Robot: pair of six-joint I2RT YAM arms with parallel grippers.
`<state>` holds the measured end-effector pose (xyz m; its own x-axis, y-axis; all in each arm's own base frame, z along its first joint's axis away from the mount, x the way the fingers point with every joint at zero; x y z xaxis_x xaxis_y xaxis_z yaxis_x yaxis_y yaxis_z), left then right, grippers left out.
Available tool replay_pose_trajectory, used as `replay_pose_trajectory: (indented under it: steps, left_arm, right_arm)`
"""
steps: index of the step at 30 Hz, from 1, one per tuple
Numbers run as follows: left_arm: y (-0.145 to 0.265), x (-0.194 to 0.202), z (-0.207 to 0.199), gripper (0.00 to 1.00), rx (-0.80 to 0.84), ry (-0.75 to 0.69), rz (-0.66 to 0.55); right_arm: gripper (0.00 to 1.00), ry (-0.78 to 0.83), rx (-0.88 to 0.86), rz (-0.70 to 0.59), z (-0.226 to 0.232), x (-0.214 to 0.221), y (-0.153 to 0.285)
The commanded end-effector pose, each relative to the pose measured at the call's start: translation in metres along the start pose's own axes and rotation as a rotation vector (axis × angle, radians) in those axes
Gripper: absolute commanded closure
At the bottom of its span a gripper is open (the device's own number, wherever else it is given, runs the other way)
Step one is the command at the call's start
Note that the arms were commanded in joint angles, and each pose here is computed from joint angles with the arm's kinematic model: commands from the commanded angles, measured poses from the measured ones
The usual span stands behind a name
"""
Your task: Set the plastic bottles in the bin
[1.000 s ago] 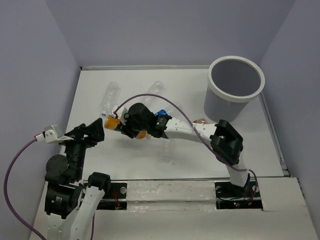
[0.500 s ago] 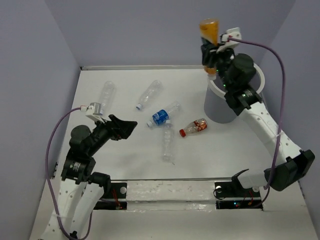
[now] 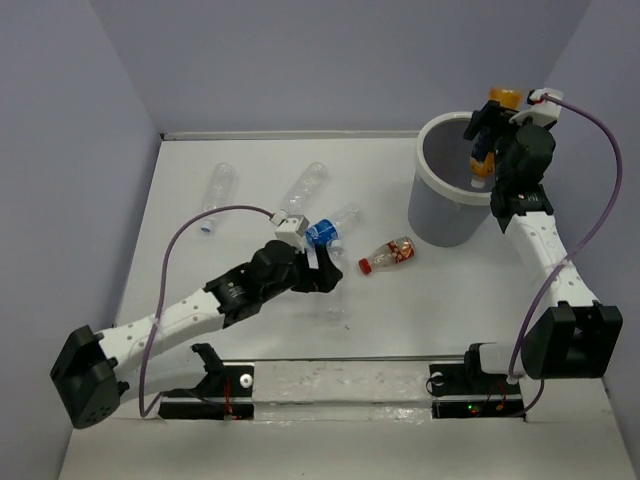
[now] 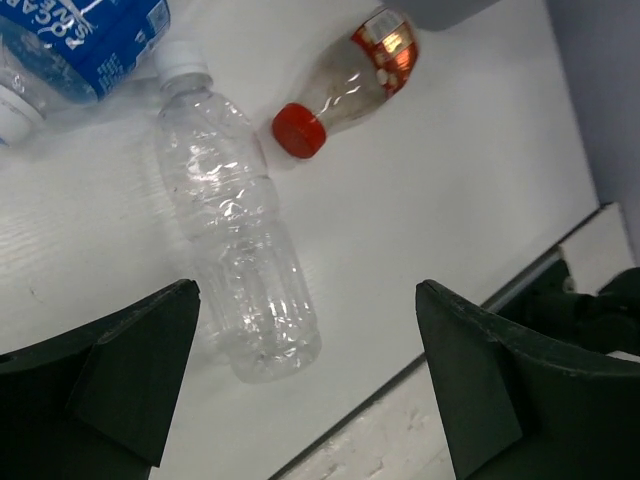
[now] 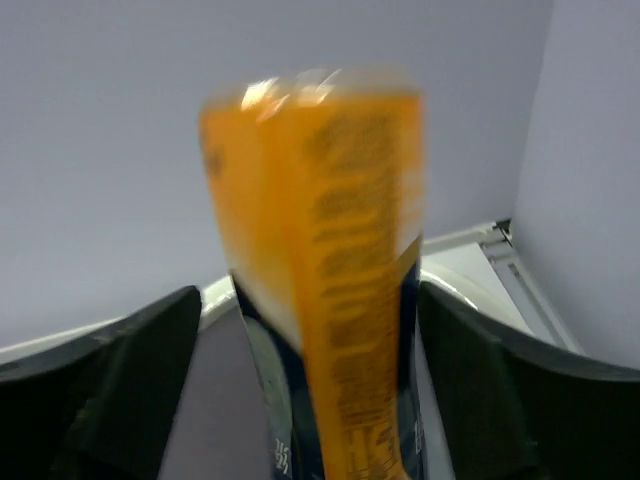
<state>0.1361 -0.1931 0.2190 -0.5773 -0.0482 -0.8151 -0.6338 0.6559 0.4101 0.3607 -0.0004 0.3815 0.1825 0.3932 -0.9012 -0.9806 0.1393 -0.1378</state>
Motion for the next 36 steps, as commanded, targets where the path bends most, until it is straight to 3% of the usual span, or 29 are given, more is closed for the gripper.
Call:
replay_pose_trajectory:
  steps: [1,9,16,17,19,20,23,24,36]
  left_arm:
    - [-0.039,0.002,-0.003,0.01,-0.187,-0.083,-0.024]
    - [-0.087,0.029,-0.008,0.01,-0.251,-0.198,0.115]
    - [-0.12,0.049,0.001,0.01,-0.357,-0.25,0.199]
    - [-0.122,0.051,0.001,0.03,-0.358,-0.248,0.211]
    - [-0.126,0.055,0.0,0.15,-0.361,-0.249,0.225]
    - [-0.126,0.055,-0.003,0.28,-0.361,-0.25,0.213]
    - [-0.12,0.053,-0.008,0.47,-0.357,-0.242,0.187]
    - [-0.114,0.046,-0.015,0.57,-0.342,-0.232,0.154]
    - [-0.039,-0.016,-0.055,0.61,-0.117,-0.142,-0.087]
  right_arm:
    - [0.0,-0.14,-0.005,-0.111,0.008,-0.025,0.016]
    - [0.0,-0.386,-0.124,-0.01,0.019,-0.025,0.088]
    - [0.04,-0.614,-0.044,0.154,-0.014,0.054,0.169]
    - [0.05,-0.633,-0.003,0.2,-0.026,0.078,0.177]
    - [0.08,-0.695,0.005,0.207,-0.031,0.088,0.196]
    - [0.12,-0.723,0.025,0.23,-0.036,0.101,0.203]
    - [0.17,-0.781,0.011,0.295,-0.039,0.116,0.221]
    - [0.18,-0.816,0.008,0.319,-0.039,0.121,0.224]
    - [0.06,-0.969,0.026,0.679,-0.036,0.199,0.221]
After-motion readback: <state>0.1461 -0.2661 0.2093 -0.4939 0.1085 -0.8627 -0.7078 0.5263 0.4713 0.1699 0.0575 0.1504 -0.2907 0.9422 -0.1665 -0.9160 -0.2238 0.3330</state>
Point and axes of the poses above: each gripper's point midway between its finger pads, its own y axis back along the fingers, its own z axis along the line the jaws close on, x = y × z, the point moved 10 cm from there along y, back along the fingers, and after that the axes turned 13 degrees about -y, right-handed, at the moved point
